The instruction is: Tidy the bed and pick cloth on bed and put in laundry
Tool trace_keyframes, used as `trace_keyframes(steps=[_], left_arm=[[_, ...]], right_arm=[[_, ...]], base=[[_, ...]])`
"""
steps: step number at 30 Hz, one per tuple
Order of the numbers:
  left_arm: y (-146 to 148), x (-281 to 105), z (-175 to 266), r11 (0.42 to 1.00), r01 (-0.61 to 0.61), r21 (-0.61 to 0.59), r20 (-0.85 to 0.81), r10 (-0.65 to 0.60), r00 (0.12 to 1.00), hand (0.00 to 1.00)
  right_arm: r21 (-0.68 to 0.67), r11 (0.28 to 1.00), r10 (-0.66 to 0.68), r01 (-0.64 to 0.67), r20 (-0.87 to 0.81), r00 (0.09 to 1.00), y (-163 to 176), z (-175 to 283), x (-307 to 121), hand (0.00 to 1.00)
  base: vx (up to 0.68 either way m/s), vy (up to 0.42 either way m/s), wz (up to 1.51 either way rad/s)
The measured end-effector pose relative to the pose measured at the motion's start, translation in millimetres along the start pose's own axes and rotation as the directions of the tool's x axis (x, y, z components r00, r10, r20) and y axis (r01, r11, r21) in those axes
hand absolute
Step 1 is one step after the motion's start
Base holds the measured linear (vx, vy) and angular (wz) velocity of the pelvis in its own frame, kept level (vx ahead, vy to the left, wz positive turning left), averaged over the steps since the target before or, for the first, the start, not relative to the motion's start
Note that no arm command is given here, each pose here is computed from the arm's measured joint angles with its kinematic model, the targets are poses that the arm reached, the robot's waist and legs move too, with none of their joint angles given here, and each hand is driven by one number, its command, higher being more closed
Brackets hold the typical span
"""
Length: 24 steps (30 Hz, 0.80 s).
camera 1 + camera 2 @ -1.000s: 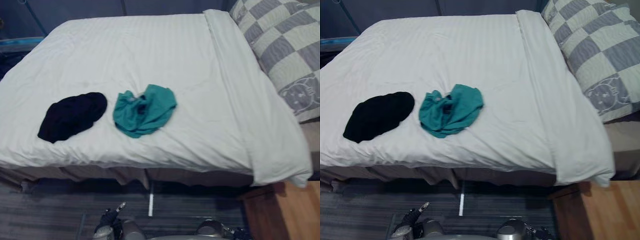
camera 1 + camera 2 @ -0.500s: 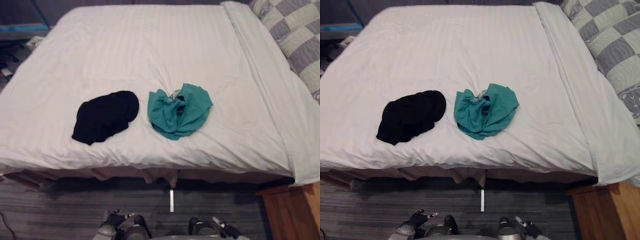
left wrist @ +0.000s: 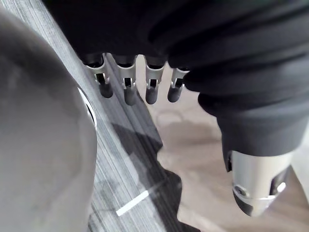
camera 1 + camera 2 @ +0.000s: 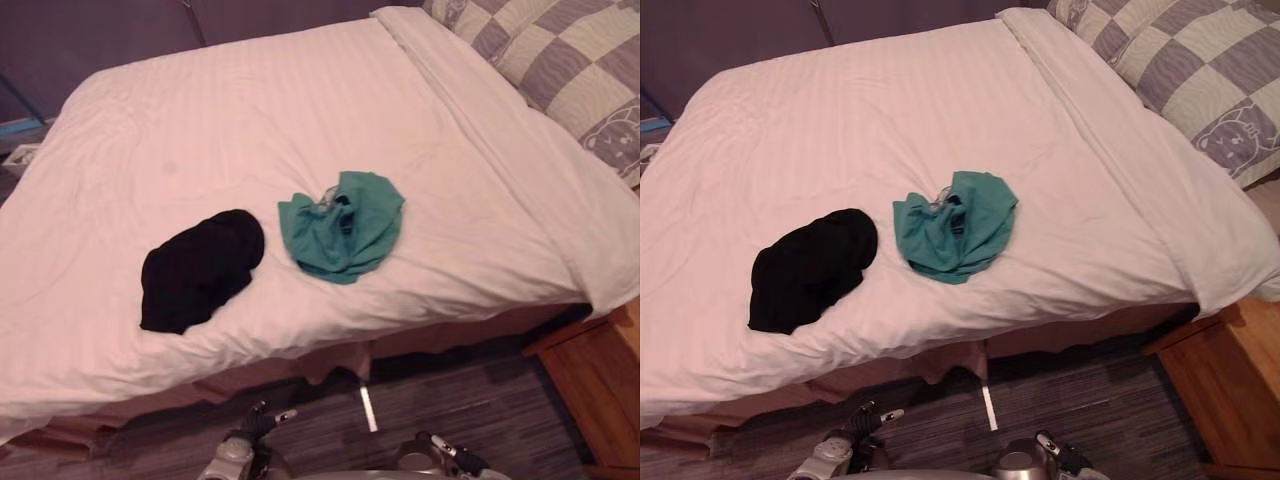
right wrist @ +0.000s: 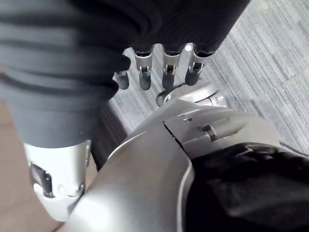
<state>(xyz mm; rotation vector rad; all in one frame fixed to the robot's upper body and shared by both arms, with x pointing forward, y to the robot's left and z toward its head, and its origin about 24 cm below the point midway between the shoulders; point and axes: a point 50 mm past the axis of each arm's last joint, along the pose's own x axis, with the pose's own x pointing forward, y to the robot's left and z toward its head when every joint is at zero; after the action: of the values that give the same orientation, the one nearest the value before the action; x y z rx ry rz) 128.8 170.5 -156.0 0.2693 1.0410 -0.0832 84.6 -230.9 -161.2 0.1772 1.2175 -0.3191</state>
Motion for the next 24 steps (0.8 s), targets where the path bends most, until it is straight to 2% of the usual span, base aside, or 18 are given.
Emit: trace_keyframes(steps=[1,7,10,13,17,19,21,22,24], left_arm=[[11.6,2.4,7.8,0.999,-0.046,0.000,0.011,0.046,0.999,0.00],[33.7,-0.2,-6.4,0.995,-0.097,0.011,-0.057,0.097,0.994,0.00],[19.1,3.0,5.2,0.998,-0.036,0.047,-0.034,0.037,0.999,0.00],[-3.2,0.6,-2.3,1.000,0.016,0.027,-0.047,-0.014,0.999,0.00],[0.0,-0.7,-7.9,1.000,-0.012,0.013,-0.060,0.013,0.998,0.00],[1.1,-1.3,-12.0,0.999,-0.037,-0.032,-0.088,0.034,0.996,0.00],[12.1,-4.0,-25.3,0.972,-0.122,-0.202,-0.168,0.089,0.982,0.00],[15.1,-5.1,-29.6,0.960,-0.151,-0.234,-0.191,0.106,0.976,0.00],[33.6,-13.1,-53.1,0.874,-0.300,-0.382,-0.296,0.192,0.936,0.00]], right_arm=[[0.030,0.999,0.023,-0.022,-0.032,0.999,15.2,-8.6,1.2,0.00],[-0.023,0.998,0.065,-0.065,0.013,0.998,22.7,0.2,1.9,0.00],[-0.031,0.997,0.068,-0.067,0.037,0.997,22.2,-0.1,1.2,0.00],[-0.032,0.998,0.046,-0.044,0.047,0.998,11.9,-7.6,-0.8,0.00],[-0.059,0.997,0.046,-0.045,0.026,0.999,13.2,-9.8,-0.6,0.00],[-0.021,1.000,0.019,-0.019,0.009,1.000,12.4,-11.7,-0.5,0.00],[0.121,0.990,-0.064,0.066,-0.019,0.998,6.9,-16.5,-0.8,0.00],[0.162,0.983,-0.085,0.089,-0.029,0.996,5.3,-18.7,-1.1,0.00],[0.338,0.919,-0.194,0.204,-0.063,0.979,-13.6,-26.4,-4.3,0.00]], base=[[0.06,0.685,-0.15],[0.04,0.465,-0.56],[0.07,0.203,0.49],[0.06,0.103,0.37],[0.04,-0.004,0.15],[0.00,-0.021,-0.06],[-0.01,-0.016,-0.09],[-0.02,-0.007,-0.04],[-0.05,0.018,0.01]])
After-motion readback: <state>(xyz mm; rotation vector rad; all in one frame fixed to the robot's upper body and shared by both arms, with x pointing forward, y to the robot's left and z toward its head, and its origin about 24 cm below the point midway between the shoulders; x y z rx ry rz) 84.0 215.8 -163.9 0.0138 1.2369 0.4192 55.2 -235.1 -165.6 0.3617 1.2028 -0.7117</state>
